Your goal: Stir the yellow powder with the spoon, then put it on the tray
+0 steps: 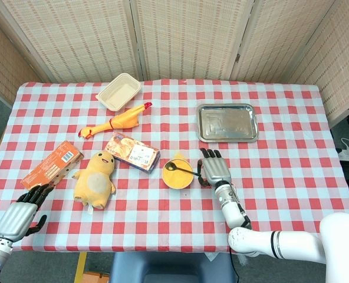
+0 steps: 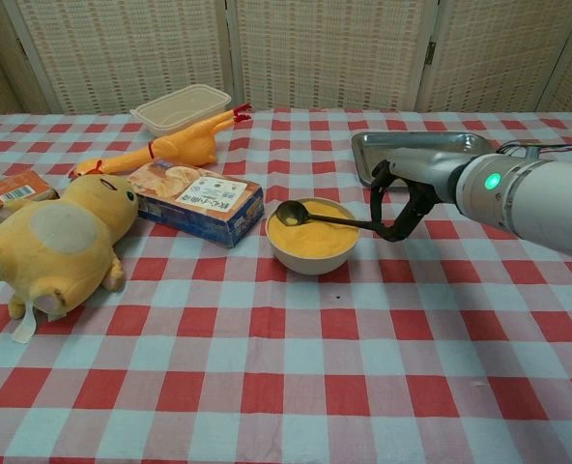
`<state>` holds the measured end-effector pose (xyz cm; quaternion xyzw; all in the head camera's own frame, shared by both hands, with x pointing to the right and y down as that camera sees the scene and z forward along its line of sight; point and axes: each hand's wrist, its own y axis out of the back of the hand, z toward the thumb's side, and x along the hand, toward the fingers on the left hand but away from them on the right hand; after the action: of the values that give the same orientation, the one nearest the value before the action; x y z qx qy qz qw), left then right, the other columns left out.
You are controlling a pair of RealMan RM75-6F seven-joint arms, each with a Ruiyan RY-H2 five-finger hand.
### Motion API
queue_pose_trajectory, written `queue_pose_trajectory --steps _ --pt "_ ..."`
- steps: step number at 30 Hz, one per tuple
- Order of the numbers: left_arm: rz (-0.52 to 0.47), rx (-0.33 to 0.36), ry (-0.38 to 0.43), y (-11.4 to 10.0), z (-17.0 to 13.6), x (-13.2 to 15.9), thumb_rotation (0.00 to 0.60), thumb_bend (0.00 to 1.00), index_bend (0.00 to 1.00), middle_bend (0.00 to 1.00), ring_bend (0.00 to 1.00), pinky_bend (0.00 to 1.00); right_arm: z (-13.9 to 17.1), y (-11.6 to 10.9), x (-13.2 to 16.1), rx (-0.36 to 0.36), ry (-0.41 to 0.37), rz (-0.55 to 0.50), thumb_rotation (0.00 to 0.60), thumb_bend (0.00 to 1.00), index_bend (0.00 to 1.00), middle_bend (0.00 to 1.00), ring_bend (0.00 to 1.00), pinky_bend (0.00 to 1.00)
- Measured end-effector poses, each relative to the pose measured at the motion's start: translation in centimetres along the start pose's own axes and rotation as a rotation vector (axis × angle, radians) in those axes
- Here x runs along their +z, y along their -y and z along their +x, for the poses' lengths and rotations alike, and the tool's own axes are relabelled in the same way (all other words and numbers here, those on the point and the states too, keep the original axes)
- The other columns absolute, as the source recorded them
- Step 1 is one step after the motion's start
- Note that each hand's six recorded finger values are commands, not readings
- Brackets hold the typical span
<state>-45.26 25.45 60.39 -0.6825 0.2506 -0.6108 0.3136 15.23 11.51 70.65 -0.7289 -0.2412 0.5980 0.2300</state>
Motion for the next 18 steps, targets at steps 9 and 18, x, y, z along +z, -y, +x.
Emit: queue_pose_trajectory --steps 9,18 --pt "-0.001 0.000 0.003 0.02 0.03 0.02 0.600 0.49 0.00 0.00 0.00 0.20 -0.13 0.04 0.11 -0.005 0.005 -0.012 0.600 0.32 0.54 0.04 0.00 0.03" --pt "-0.002 -0.002 0.011 0.08 0.02 0.14 0.600 0.49 0.00 0.00 0.00 0.20 -0.17 -0.05 0.24 -0.012 0.004 -0.016 0.600 0.32 0.55 0.05 0.00 0.03"
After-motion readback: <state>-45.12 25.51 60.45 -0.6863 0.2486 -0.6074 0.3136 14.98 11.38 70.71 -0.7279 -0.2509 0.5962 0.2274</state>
